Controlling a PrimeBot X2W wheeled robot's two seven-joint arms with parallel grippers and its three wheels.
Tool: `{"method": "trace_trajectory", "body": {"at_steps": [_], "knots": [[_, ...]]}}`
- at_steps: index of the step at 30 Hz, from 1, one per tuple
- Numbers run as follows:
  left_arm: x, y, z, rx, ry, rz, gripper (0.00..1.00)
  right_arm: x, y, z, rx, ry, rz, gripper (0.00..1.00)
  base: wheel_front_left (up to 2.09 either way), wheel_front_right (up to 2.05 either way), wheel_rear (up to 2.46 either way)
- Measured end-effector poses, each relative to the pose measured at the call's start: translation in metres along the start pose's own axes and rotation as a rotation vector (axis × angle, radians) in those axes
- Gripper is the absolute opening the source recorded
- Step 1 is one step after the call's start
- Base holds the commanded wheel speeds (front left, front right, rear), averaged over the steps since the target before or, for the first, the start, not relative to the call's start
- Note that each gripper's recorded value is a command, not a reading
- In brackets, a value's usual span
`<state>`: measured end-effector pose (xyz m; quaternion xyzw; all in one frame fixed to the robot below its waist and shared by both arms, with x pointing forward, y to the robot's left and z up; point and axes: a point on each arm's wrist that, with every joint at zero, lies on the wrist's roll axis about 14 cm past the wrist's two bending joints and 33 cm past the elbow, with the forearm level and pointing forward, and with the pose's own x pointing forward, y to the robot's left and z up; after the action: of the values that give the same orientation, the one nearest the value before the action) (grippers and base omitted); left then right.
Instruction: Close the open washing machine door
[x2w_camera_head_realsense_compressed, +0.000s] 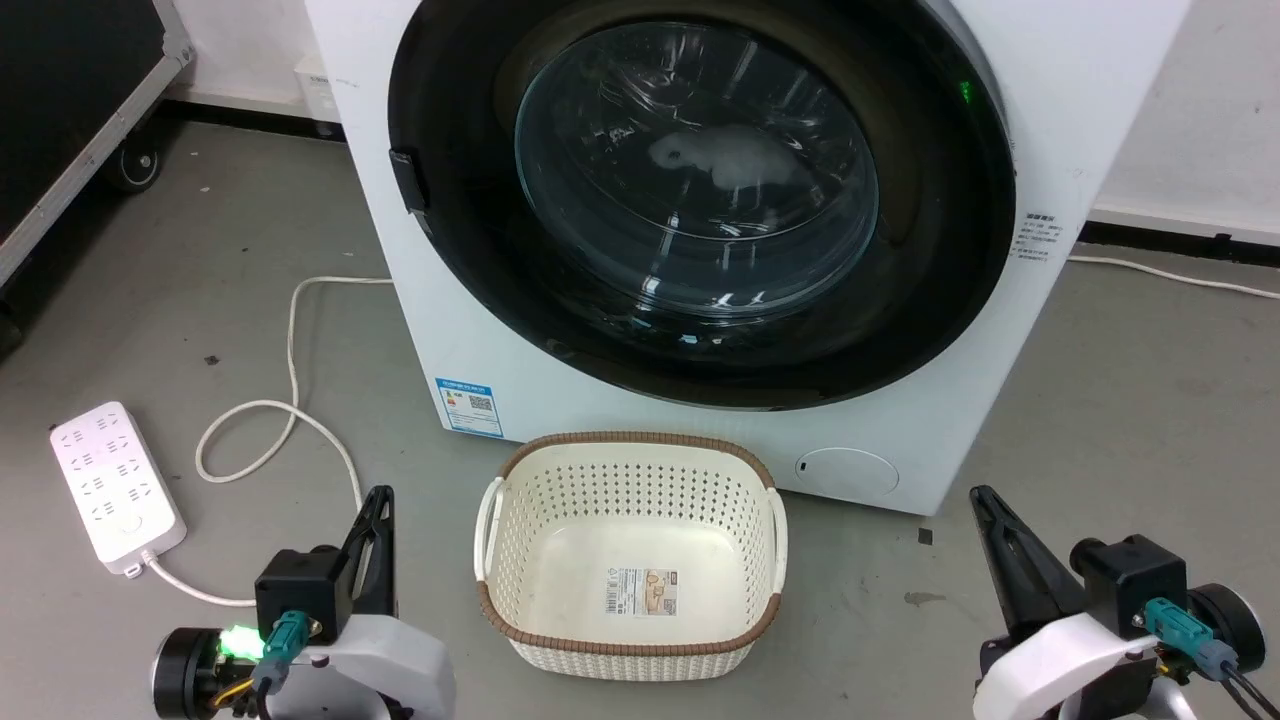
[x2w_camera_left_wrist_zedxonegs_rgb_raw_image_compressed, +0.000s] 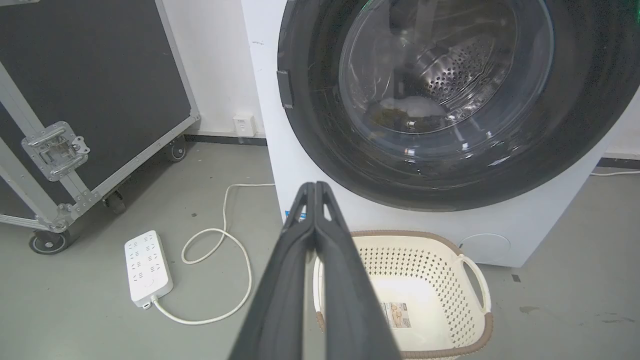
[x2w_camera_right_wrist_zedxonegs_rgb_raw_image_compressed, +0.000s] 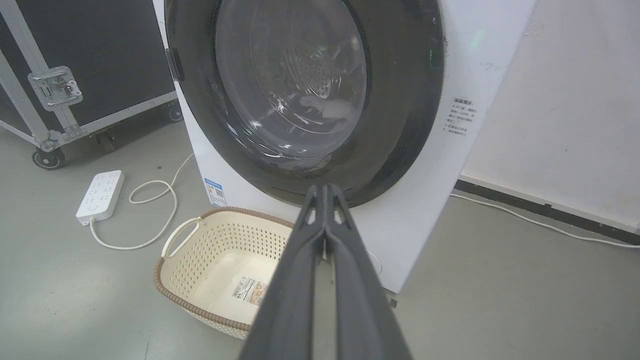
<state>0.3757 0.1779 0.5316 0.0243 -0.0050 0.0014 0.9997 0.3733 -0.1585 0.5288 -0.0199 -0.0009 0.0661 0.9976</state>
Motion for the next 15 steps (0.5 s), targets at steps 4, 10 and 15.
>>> {"method": "trace_trajectory", "body": {"at_steps": [4,10,15], "knots": [[0.0000,0.0000,0.0000,0.000,0.000,0.000,0.00,0.0000,0.0000,0.0000,0.000,0.000,0.000,0.00,0.00,0.00,0.00],[0.0000,-0.0001,0.0000,0.000,0.000,0.000,0.00,0.0000,-0.0001,0.0000,0.000,0.000,0.000,0.00,0.00,0.00,0.00],[0.0000,0.0000,0.0000,0.000,0.000,0.000,0.00,0.0000,0.0000,0.0000,0.000,0.000,0.000,0.00,0.00,0.00,0.00]]}}
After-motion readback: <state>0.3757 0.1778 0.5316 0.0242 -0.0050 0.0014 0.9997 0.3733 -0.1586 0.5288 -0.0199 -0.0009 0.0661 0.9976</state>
